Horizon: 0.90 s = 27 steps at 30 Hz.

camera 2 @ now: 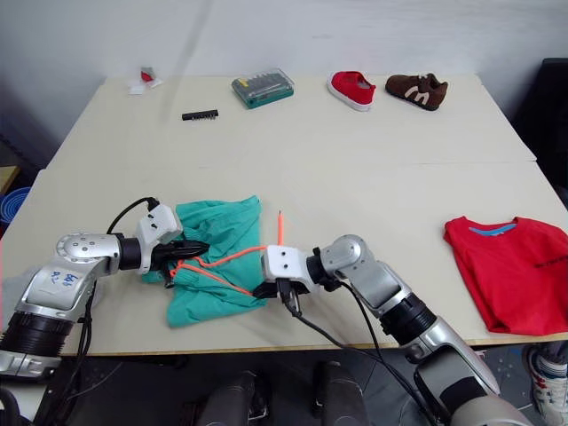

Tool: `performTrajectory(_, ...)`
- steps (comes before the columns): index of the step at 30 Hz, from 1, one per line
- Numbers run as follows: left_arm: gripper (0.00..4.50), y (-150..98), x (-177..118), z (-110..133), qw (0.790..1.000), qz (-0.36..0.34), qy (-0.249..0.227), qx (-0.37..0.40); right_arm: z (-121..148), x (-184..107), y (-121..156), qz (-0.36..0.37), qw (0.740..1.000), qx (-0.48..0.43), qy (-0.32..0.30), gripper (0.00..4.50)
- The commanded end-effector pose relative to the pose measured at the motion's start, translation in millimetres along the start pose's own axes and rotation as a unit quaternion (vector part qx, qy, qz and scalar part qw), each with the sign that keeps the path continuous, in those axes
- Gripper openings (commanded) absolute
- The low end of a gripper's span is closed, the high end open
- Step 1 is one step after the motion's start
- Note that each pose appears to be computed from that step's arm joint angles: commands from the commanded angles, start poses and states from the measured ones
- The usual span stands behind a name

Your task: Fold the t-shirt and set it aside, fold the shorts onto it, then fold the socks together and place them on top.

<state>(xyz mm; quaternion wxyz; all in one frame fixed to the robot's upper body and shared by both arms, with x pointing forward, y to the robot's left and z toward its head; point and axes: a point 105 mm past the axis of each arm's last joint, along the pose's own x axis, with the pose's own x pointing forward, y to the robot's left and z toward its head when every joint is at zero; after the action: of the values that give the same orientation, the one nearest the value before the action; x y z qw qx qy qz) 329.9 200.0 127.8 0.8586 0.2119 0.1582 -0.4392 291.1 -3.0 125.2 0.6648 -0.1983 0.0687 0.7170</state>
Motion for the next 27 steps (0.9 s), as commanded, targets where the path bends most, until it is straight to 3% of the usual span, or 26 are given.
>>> performTrajectory(1, 0.0, -17, -11, 24, 0.998, -0.039, -0.055, 0.0, 47, -6, -27, -0.046, 0.996, -0.001, -0.075, 0.06)
performTrajectory(4, 0.0, -25, -13, 20, 0.998, -0.041, -0.046, 0.002, 51, 2, -55, -0.106, 0.992, -0.002, -0.069, 0.06)
performTrajectory(11, 0.0, -26, 12, 10, 0.998, -0.04, -0.034, 0.021, 23, 15, -110, -0.246, 0.968, -0.041, 0.007, 0.06)
performTrajectory(17, 0.0, -23, 15, 1, 0.999, -0.039, -0.024, 0.027, 16, -12, -144, -0.352, 0.933, 0.068, -0.029, 0.06)
performTrajectory(19, 0.0, -20, 12, -7, 0.999, -0.03, -0.019, 0.024, 13, -26, -145, -0.35, 0.928, 0.123, -0.048, 0.06)
performTrajectory(22, 0.0, -16, 7, -2, 0.999, -0.02, -0.04, 0.022, 21, -36, -129, -0.289, 0.935, 0.184, -0.093, 0.06)
performTrajectory(25, 0.0, -11, -1, 29, 0.992, -0.019, -0.124, -0.006, 20, -44, -101, -0.217, 0.941, 0.242, -0.098, 0.22)
performTrajectory(27, 0.38, -12, -7, 43, 0.987, -0.032, -0.156, -0.02, 13, -47, -80, -0.167, 0.943, 0.277, -0.08, 0.63)
